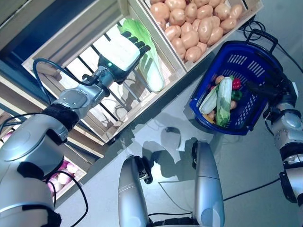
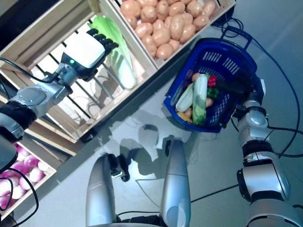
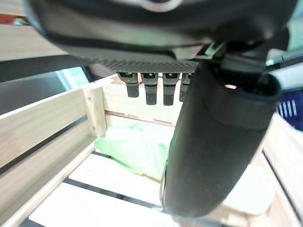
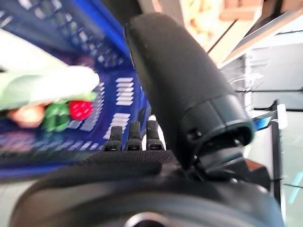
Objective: Put vegetables into the basket
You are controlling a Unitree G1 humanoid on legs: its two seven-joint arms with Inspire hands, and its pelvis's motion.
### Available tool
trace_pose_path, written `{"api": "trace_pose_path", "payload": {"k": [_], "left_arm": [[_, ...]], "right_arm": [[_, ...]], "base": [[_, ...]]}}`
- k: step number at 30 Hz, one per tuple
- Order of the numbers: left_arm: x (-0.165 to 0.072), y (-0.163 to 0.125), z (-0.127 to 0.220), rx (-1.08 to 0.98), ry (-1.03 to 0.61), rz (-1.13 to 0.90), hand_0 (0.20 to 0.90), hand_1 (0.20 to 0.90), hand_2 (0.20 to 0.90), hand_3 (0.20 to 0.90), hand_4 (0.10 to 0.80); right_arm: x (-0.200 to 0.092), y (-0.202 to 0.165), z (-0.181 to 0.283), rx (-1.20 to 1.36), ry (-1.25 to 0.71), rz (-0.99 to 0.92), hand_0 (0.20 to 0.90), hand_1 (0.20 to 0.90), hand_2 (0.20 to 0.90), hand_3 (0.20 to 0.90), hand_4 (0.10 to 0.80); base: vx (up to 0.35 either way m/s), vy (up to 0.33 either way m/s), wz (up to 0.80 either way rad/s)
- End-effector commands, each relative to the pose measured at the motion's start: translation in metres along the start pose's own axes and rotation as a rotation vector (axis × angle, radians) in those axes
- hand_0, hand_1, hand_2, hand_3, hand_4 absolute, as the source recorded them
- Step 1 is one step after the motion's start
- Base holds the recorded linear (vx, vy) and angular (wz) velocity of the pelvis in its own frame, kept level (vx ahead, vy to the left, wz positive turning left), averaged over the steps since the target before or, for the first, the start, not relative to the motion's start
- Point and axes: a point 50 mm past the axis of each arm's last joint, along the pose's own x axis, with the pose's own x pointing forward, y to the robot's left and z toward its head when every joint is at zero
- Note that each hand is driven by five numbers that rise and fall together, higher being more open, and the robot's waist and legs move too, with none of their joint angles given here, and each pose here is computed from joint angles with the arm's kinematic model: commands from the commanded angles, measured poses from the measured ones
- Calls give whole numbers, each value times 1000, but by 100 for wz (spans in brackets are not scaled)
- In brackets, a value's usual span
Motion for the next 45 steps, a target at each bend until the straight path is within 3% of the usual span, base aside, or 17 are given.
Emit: {"api": "trace_pose_path", "payload": {"k": [1,11,23,37,45], "left_arm": [[16,49,-41,156,130,175,900,900,900,900,800],[25,69,-31,374,-41,278,900,900,900,900,800],[34,70,-19,392,-81,275,900,900,900,900,800],[45,70,-36,725,25,-69,900,900,900,900,800],[37,79,-73,708,286,-181,900,900,900,900,800]], "right_arm": [[4,-17,39,60,-148,-32,900,900,900,900,800],[6,-9,48,34,-193,-24,900,900,900,900,800],[8,-1,57,8,-208,-2,900,900,900,900,800],[9,-4,62,71,-219,10,900,900,900,900,800],[6,-15,67,67,-236,24,900,900,900,900,800]], "base": [[-51,33,-4],[-53,-2,-2],[-33,20,0],[0,1,0],[-7,31,-1]]}}
